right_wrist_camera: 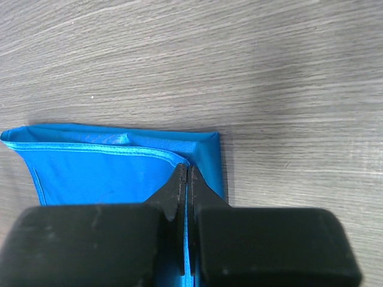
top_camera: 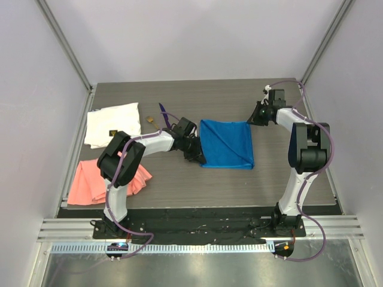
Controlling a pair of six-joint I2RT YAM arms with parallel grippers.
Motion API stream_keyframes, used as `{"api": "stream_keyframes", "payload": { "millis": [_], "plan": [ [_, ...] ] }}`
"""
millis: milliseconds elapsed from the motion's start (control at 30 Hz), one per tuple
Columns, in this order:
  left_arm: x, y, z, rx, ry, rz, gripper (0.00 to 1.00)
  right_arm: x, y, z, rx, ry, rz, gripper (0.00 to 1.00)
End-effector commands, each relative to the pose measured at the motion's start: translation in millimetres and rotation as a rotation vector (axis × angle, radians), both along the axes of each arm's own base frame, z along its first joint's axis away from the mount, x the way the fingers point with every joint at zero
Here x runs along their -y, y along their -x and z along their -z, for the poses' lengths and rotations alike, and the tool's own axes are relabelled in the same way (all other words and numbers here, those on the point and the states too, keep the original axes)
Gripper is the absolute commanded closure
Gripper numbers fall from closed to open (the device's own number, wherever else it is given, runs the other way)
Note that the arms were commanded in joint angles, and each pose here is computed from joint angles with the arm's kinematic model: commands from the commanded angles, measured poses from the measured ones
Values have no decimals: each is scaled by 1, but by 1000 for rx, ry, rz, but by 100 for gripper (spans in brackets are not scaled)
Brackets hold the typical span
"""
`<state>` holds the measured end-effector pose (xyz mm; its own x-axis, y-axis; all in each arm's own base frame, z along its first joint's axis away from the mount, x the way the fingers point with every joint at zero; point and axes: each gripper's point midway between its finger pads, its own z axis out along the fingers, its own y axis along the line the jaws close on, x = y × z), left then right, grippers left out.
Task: Fold the napkin into a case and place the utensils inside
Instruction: Fold the top corner of the square-folded napkin at the center of the board.
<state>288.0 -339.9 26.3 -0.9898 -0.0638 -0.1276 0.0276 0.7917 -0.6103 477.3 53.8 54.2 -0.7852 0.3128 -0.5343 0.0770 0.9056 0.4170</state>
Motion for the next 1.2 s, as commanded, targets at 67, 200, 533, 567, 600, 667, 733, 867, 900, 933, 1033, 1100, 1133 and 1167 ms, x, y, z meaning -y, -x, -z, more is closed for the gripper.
{"api": "stream_keyframes", "payload": {
  "millis": [67,200,533,567,600,667,733,867,900,933,1033,1100,1133,1167],
  "plan": [
    [4,-5,-6,26,12,8,81,3,-17,-8,48,19,-18,99],
    [5,-5,-7,27,13,8,81,2,-21,-7,46,11,-16,99],
    [4,-4,-4,21,10,10,81,7,-27,-8,50,26,6,97],
    [4,-5,-5,24,10,9,81,8,-28,-8,50,27,6,97],
    [4,-5,-5,24,10,9,81,8,-28,-7,47,27,6,96],
    [5,-6,-7,25,13,9,81,9,-29,-5,40,28,9,94],
    [7,-6,-12,26,21,14,81,11,-28,-6,29,34,14,89],
    [15,-15,-44,74,64,23,69,24,-28,-31,51,88,53,66],
    [17,-17,-53,88,74,23,66,27,-26,-37,46,104,59,62],
    [19,-19,-63,95,95,23,60,28,-18,-42,21,115,61,60],
    [28,-36,-94,125,173,8,58,39,-1,-66,18,168,105,50],
    [37,-56,-109,129,248,-28,61,36,18,-78,13,137,126,50],
    [36,-71,-111,132,277,-54,67,30,25,-83,20,107,123,50],
    [42,-82,-124,125,331,-72,70,23,42,-68,-12,73,111,50]
  ]
}}
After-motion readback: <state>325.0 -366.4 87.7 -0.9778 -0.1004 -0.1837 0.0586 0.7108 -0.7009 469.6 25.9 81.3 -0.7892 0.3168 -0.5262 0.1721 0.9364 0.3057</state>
